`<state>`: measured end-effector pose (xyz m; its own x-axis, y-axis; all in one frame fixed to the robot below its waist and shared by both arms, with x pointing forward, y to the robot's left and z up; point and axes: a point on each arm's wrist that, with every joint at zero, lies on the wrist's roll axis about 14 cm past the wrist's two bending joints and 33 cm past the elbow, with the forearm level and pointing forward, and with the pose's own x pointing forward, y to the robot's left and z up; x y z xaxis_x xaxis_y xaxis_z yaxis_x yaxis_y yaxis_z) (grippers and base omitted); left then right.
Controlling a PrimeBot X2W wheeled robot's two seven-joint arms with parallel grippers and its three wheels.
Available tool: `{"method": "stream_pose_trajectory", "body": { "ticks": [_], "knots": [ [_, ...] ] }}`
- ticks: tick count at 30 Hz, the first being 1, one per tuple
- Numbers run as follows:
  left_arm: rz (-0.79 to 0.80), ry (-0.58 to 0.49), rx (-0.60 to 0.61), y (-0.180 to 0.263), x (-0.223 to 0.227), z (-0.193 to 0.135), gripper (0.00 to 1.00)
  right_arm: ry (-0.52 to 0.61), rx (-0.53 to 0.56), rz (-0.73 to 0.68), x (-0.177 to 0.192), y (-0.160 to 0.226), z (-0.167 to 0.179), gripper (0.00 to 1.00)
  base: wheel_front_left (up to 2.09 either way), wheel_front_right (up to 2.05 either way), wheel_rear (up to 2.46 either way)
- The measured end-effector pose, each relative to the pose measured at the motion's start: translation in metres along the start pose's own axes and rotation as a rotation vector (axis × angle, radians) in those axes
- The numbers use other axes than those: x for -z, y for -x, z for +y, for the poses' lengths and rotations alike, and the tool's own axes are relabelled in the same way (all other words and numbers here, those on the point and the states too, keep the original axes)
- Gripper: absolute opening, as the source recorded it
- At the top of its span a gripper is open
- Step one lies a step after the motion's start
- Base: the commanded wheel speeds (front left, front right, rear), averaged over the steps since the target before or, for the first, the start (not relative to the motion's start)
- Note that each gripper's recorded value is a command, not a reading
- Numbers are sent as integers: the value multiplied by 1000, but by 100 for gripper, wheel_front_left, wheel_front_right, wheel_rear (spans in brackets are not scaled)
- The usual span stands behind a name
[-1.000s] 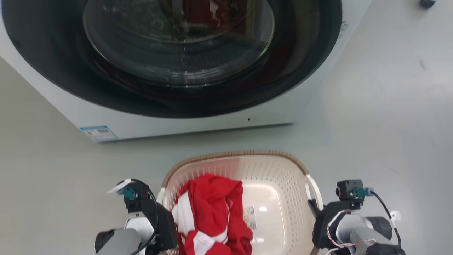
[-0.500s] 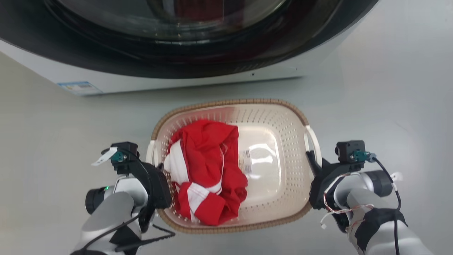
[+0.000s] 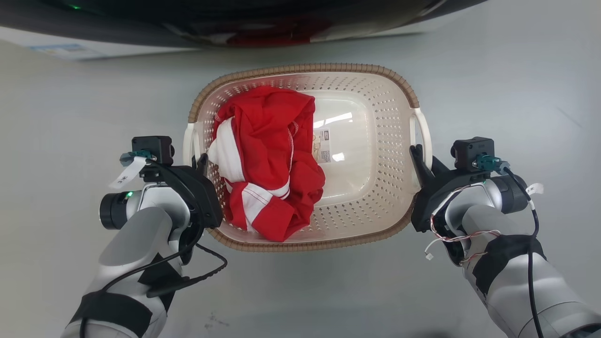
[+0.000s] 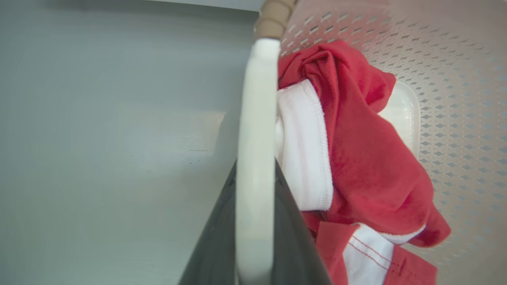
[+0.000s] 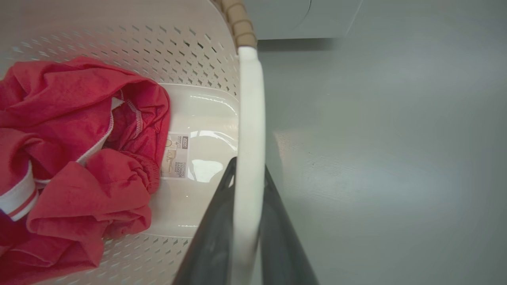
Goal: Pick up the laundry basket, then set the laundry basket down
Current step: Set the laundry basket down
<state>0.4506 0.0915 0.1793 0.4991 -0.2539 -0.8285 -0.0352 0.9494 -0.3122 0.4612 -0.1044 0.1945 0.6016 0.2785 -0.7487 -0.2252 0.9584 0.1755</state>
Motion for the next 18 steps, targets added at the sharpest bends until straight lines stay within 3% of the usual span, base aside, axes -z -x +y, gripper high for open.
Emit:
{"method": "stream_pose_trajectory", "body": {
  "ticks": [6, 18],
  "knots": [
    [30, 7, -20, -13, 22, 11, 0, -6, -4, 54, 28, -12, -2, 0, 0, 0, 0],
    [23, 0, -27, -24, 26, 16, 0, -2, 3, 82, 38, -24, -6, 0, 0, 0, 0]
  ]
}}
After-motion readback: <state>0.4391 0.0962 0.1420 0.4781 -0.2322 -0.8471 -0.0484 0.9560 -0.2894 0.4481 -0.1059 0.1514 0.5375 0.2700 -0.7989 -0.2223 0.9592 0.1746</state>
